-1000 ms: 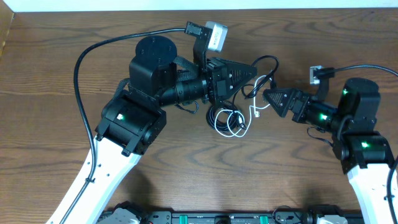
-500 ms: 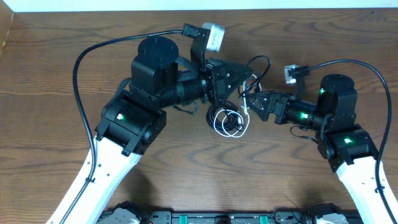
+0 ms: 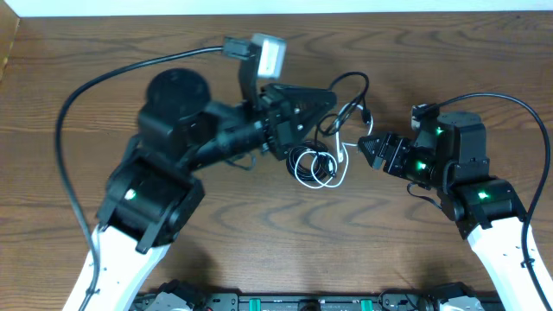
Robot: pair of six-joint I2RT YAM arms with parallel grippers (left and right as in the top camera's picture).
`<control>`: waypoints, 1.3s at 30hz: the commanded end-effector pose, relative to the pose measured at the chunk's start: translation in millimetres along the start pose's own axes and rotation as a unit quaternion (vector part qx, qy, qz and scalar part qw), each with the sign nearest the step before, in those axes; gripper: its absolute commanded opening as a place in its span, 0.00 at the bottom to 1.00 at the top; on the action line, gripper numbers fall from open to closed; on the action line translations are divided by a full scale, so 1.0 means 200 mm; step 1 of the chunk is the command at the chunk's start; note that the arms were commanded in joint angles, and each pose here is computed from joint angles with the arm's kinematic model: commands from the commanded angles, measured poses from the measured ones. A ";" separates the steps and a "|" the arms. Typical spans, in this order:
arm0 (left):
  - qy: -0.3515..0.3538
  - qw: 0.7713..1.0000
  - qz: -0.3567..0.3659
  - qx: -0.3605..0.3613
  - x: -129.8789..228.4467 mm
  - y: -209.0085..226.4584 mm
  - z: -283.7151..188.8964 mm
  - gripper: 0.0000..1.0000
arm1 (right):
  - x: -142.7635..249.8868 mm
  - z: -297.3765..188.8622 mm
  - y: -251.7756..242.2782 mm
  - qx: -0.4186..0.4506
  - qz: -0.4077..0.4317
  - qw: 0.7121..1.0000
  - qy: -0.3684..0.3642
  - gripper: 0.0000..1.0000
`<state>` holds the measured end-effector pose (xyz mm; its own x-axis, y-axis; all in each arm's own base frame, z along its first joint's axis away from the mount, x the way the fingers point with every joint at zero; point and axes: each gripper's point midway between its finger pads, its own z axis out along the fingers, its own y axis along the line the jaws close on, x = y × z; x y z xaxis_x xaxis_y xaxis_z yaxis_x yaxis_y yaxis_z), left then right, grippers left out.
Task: Untangle cables
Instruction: 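Grasp the white cable with the right gripper and pull it rightward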
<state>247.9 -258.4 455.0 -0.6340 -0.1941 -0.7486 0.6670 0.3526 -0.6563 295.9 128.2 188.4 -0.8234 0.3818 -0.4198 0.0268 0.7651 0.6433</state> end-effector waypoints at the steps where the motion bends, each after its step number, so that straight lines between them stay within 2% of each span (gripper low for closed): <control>1: -0.005 1.000 0.005 0.010 -0.01 -0.04 -0.03 0.08 | -0.03 -0.01 0.02 0.005 -0.016 1.000 -0.015 0.77; 8: 0.000 1.000 -0.007 0.007 0.00 -0.04 -0.03 0.08 | -0.08 -0.02 0.13 -0.049 -0.035 0.998 -0.027 0.77; 20: -0.014 0.998 -0.052 0.020 -0.03 -0.09 -0.07 0.08 | -0.16 -0.03 0.23 -0.084 -0.062 0.992 -0.064 0.73; 27: -0.022 0.997 -0.069 0.028 -0.05 -0.12 -0.08 0.08 | -0.15 -0.01 0.33 -0.108 -0.086 0.988 -0.070 0.66; 30: -0.022 0.997 -0.073 0.030 -0.05 -0.13 -0.09 0.08 | -0.16 0.03 0.30 -0.094 -0.084 0.990 -0.069 0.57; 35: -0.022 0.996 -0.075 0.034 -0.05 -0.14 -0.10 0.08 | -0.15 0.11 0.30 -0.102 -0.082 0.990 -0.052 0.29; 36: -0.022 0.996 -0.075 0.033 -0.05 -0.14 -0.10 0.08 | -0.15 0.12 0.29 -0.101 -0.081 0.990 -0.047 0.14; 37: -0.021 0.996 -0.075 0.033 -0.05 -0.14 -0.09 0.08 | -0.14 0.12 0.29 -0.101 -0.081 0.991 -0.046 0.04; 39: -0.020 0.997 -0.064 0.030 -0.04 -0.13 -0.09 0.07 | -0.14 0.12 0.29 -0.100 -0.080 0.991 -0.046 0.01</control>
<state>237.4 -252.2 471.2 -0.7256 -0.2785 -0.6292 0.5644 0.2821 -0.7758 334.5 171.0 214.8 -0.7585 0.3275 -0.5635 -0.1963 0.7096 0.6767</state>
